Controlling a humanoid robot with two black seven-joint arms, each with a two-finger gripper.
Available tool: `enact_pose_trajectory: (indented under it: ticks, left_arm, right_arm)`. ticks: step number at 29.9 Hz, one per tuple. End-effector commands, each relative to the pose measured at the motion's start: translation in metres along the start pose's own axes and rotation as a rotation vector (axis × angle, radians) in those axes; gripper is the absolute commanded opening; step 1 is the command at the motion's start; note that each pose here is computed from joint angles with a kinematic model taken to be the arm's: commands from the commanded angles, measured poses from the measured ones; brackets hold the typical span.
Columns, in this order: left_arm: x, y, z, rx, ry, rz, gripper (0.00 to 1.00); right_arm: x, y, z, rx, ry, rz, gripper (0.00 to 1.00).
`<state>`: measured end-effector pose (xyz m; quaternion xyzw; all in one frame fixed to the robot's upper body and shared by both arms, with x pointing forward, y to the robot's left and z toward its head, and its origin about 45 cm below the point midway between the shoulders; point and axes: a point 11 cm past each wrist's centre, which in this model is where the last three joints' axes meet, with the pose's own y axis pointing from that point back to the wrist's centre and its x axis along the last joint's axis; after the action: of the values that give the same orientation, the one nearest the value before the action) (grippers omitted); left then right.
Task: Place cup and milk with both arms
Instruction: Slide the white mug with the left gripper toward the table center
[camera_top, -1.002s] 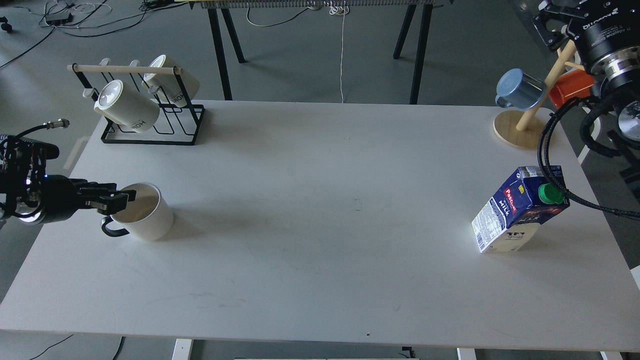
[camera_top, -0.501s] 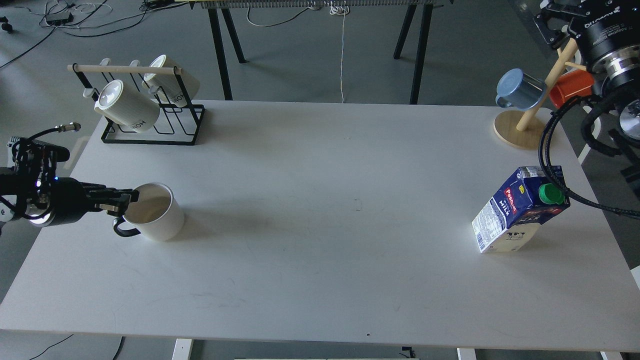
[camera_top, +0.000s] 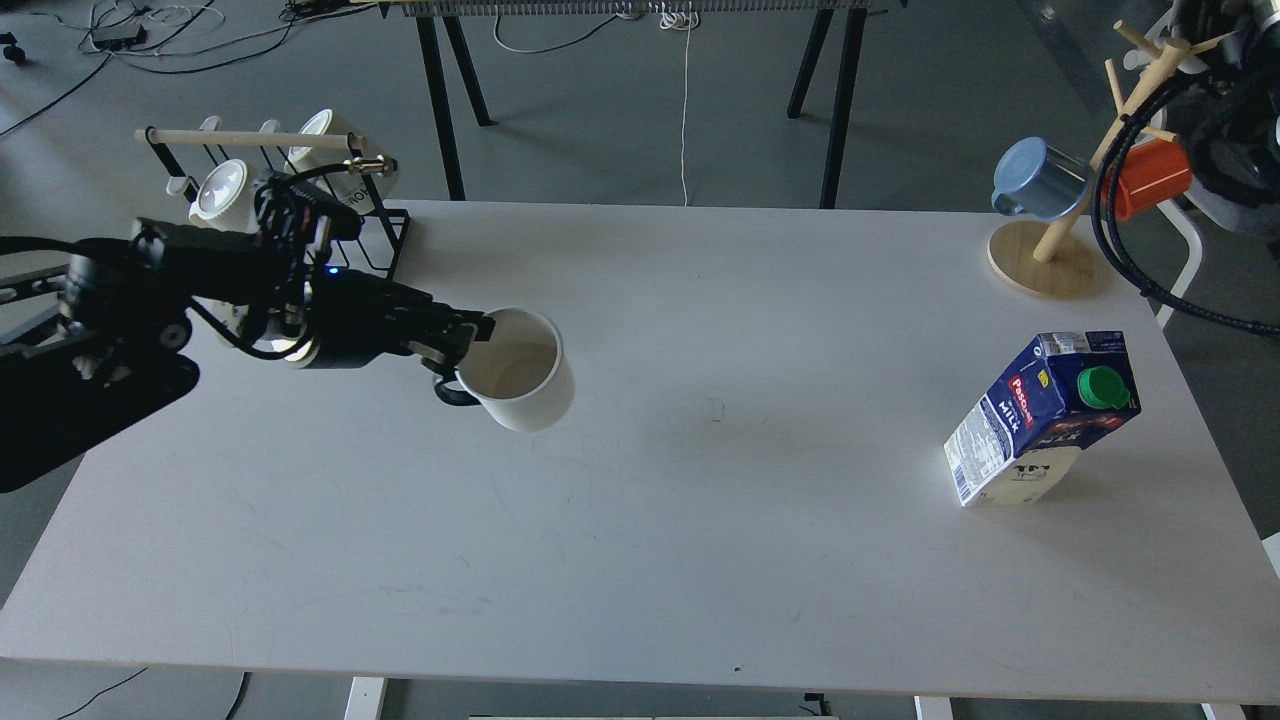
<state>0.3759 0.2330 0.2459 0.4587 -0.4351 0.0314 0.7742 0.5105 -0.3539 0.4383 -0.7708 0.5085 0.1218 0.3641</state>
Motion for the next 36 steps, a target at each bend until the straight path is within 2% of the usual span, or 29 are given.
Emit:
enact_pose_trajectory:
  ticks: [1,11,17,25,27,30,36]
  left_arm:
    - [0.009,-0.023,0.029,-0.070,-0.028,0.007,0.02]
    - [-0.007,-0.081,0.090,-0.113,-0.296,-0.061,0.04]
    - [-0.013,-0.097,0.100,-0.110,-0.316,-0.075,0.05]
    - [-0.028,-0.100,0.094,-0.104,-0.288,-0.101,0.07]
    - [-0.027,-0.099,0.094,-0.103,-0.282,-0.094,0.12]
    - [-0.023,-0.096,0.088,-0.091,-0.272,-0.082,0.32]
    - [0.007,-0.073,0.071,-0.083,-0.187,0.015,0.43]
  right_arm:
    - [-0.012,-0.008,0.014,-0.021,-0.013,-0.026,1.00]
    - [-0.013,-0.007,0.027,-0.066,0.007,-0.030,1.00]
    - [-0.014,-0.007,0.028,-0.069,0.008,-0.033,1.00]
    - [-0.012,-0.006,0.024,-0.063,0.013,-0.029,1.00]
    - [-0.010,-0.006,0.021,-0.060,0.019,-0.026,1.00]
    - [-0.010,-0.005,0.019,-0.058,0.022,-0.025,1.00]
    - [-0.010,-0.006,0.019,-0.059,0.022,-0.026,1.00]
